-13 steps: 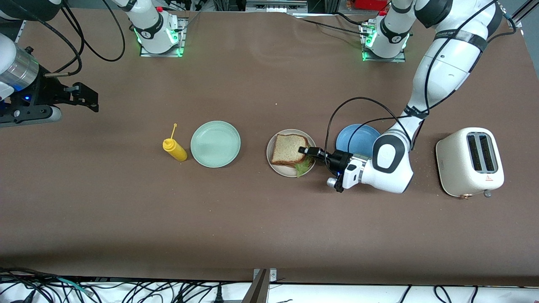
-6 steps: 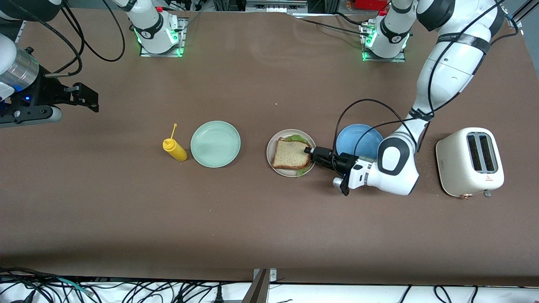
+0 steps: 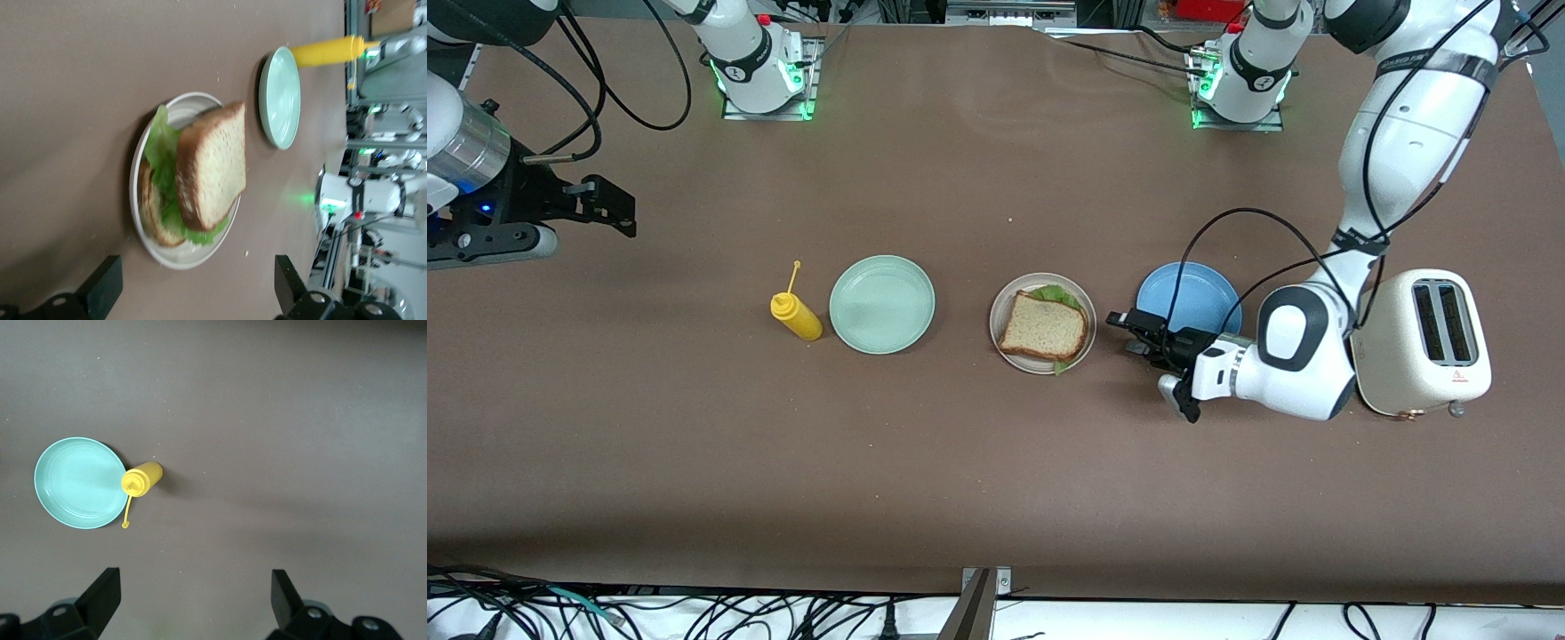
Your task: Make sandwich in beige plate with both arms
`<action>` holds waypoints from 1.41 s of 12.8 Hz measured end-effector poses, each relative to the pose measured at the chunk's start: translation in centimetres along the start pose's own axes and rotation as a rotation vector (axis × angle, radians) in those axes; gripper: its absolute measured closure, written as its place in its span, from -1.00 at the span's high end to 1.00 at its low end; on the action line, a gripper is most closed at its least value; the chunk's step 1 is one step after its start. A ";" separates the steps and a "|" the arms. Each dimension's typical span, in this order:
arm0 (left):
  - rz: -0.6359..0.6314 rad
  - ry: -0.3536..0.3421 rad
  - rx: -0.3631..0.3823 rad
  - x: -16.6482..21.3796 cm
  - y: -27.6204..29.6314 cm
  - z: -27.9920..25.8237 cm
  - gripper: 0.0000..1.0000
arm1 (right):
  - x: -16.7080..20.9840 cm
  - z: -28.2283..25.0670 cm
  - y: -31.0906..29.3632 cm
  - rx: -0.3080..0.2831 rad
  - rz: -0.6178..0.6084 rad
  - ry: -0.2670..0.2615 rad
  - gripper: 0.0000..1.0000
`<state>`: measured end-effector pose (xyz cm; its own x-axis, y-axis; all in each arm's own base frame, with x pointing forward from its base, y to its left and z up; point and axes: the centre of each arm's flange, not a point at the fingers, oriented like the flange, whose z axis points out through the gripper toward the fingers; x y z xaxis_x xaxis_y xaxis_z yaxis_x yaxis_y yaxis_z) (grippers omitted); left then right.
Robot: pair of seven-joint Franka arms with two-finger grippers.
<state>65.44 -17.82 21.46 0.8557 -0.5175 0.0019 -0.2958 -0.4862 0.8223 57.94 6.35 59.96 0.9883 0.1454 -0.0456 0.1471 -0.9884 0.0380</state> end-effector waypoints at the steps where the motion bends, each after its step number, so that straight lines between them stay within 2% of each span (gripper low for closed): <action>1: 0.012 -0.013 0.035 -0.3 0.2 -1.0 1.00 | 0.0 0.0 0.0 0.000 0.000 0.000 1.00; 5: 0.042 -0.017 0.180 -1.3 1.3 -6.9 1.00 | 0.0 0.0 0.0 0.000 0.000 0.000 1.00; 7: 0.014 -0.038 0.268 -2.1 4.0 -10.4 1.00 | 0.0 0.0 0.0 0.000 0.000 0.000 1.00; 9: 0.001 -0.049 0.395 -2.6 7.5 -13.6 1.00 | 0.0 0.0 0.0 0.000 -0.001 -0.001 1.00; 12: -0.006 -0.044 0.626 -3.8 13.3 -18.4 1.00 | 0.0 0.0 0.0 0.000 -0.001 -0.001 1.00; 15: -0.109 -0.033 0.822 -6.0 19.9 -21.6 1.00 | 0.0 0.0 -0.1 0.000 -0.001 -0.001 1.00; 18: -0.218 0.039 0.929 -8.8 25.8 -24.4 1.00 | 0.0 0.0 -0.1 0.000 -0.001 -0.001 1.00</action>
<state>60.66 -8.69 56.53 0.9403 -0.3341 -0.0651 -0.3331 -0.9425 0.0262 57.95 6.41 59.91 0.9881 0.1464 -0.0466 0.1482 -0.9882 0.0379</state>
